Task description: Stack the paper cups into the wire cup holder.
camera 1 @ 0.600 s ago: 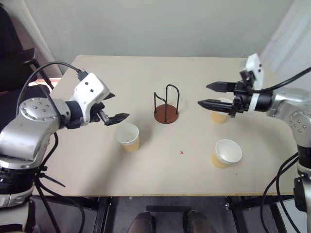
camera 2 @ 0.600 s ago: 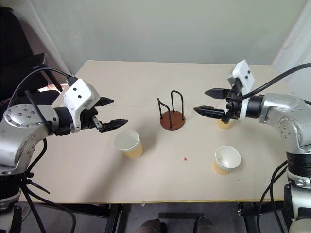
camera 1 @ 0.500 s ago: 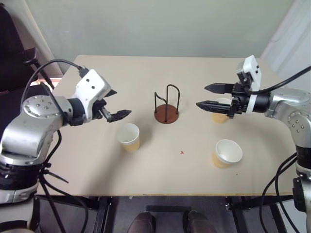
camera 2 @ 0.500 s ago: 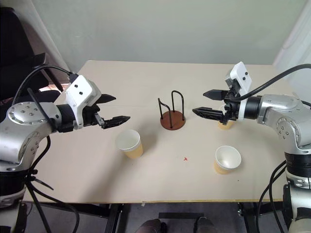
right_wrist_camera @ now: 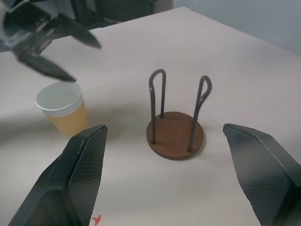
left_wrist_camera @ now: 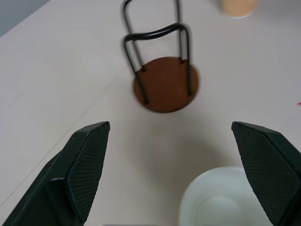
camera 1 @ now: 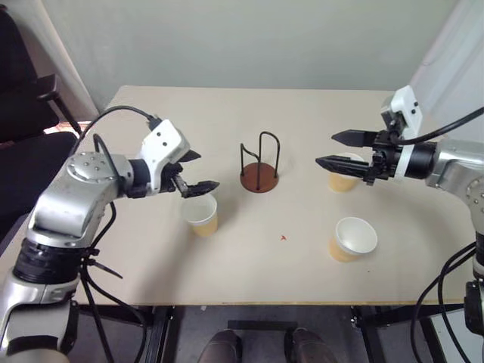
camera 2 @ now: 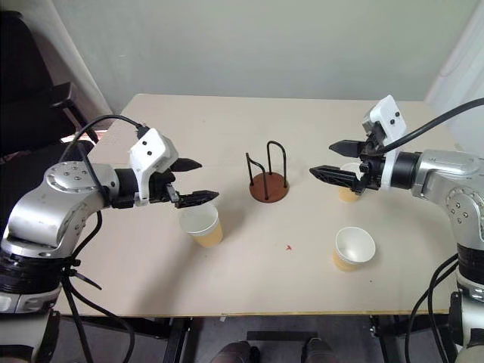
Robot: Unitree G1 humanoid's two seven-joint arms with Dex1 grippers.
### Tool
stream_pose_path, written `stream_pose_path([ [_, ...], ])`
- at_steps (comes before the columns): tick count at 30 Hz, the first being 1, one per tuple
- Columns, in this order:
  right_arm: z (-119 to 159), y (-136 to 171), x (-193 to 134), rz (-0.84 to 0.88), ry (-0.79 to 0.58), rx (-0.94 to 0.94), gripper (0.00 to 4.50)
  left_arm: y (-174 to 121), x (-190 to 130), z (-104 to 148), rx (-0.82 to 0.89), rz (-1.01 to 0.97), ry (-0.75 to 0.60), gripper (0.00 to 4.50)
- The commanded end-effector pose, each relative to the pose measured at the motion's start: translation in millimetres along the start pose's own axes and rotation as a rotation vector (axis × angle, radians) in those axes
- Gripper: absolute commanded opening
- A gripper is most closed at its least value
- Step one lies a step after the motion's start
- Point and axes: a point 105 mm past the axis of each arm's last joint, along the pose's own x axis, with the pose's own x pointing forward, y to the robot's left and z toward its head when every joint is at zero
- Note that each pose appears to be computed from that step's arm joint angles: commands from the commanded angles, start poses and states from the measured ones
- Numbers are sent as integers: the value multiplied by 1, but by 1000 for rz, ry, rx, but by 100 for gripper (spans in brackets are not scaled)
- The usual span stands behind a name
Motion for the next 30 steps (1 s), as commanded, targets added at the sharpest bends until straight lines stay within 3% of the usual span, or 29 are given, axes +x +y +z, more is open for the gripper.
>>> stream_pose_path([
  [1, 5, 8, 5, -23, -20, -29, 411, 20, 0, 7, 46, 81, -11, 445],
  [6, -3, 2, 21, -55, -1, -36, 411, 40, 1, 2, 64, 180, 21, 445],
  [15, 2, -7, 25, -82, -14, -71, 411, 19, 14, 8, 32, 77, -13, 445],
  [20, 16, 19, 8, 61, -49, -51, 411, 7, 29, 22, -8, 15, -73, 445],
  [30, 25, 30, -22, 69, -1, -78, 411, -10, 55, 17, -103, -51, -55, 445],
])
